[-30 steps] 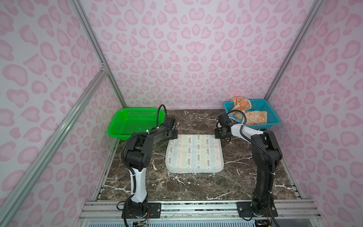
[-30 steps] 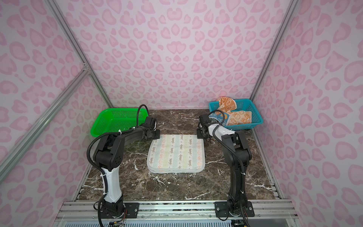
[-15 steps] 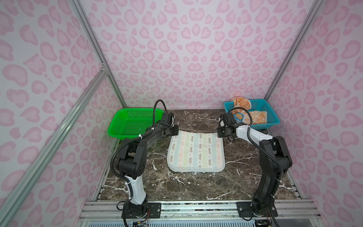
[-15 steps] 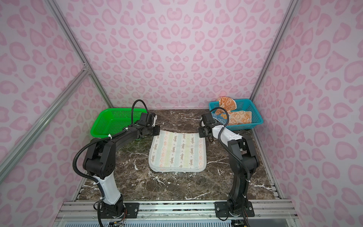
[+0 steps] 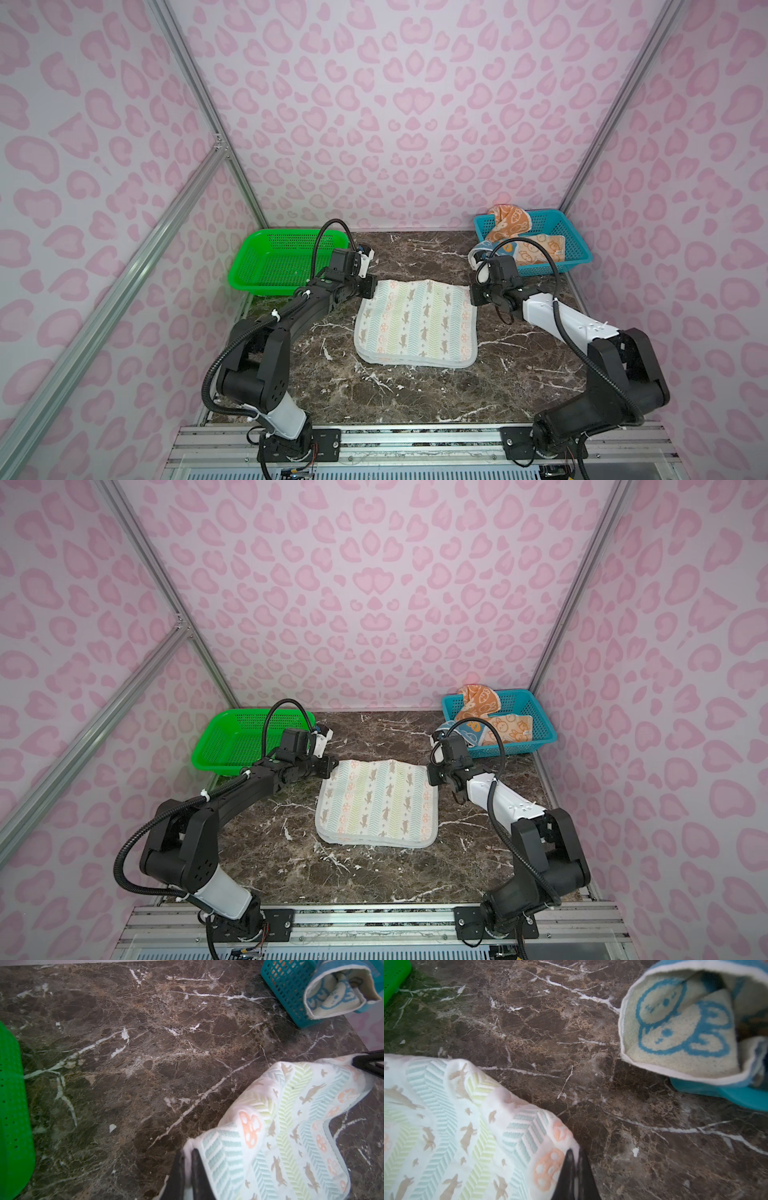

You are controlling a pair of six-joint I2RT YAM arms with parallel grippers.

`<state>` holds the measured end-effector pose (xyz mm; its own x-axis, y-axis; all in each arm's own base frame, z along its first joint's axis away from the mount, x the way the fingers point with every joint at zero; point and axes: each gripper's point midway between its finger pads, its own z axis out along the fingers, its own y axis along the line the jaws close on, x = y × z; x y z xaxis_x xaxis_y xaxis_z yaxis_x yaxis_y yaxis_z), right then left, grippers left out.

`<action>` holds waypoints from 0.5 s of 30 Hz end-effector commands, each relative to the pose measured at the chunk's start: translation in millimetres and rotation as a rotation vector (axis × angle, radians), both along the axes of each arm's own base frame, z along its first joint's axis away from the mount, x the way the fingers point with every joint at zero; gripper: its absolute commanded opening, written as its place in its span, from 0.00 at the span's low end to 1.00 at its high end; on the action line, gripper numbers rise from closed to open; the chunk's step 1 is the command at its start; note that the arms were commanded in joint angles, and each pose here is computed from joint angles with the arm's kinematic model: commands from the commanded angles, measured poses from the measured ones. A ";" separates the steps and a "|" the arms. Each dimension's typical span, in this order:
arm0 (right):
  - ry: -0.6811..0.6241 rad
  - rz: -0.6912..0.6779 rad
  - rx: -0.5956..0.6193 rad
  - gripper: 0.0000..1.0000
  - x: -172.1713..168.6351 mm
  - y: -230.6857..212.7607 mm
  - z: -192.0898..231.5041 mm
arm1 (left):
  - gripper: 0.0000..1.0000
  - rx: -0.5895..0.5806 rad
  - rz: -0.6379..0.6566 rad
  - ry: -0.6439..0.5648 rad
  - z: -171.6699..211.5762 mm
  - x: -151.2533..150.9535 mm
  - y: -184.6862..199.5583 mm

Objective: Fold and stack the towels

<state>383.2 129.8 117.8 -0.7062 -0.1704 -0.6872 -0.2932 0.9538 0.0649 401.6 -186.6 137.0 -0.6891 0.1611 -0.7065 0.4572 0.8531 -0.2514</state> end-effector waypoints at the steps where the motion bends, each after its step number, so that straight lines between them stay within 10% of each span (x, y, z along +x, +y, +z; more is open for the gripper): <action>1: -0.044 0.078 -0.039 0.00 -13.9 4.1 5.1 | 0.03 0.011 -0.094 -0.069 12.1 -12.5 -3.2; 15: -0.114 0.488 -0.270 0.00 -114.3 17.1 -12.7 | 0.04 0.185 -0.246 -0.170 -1.3 -78.0 23.0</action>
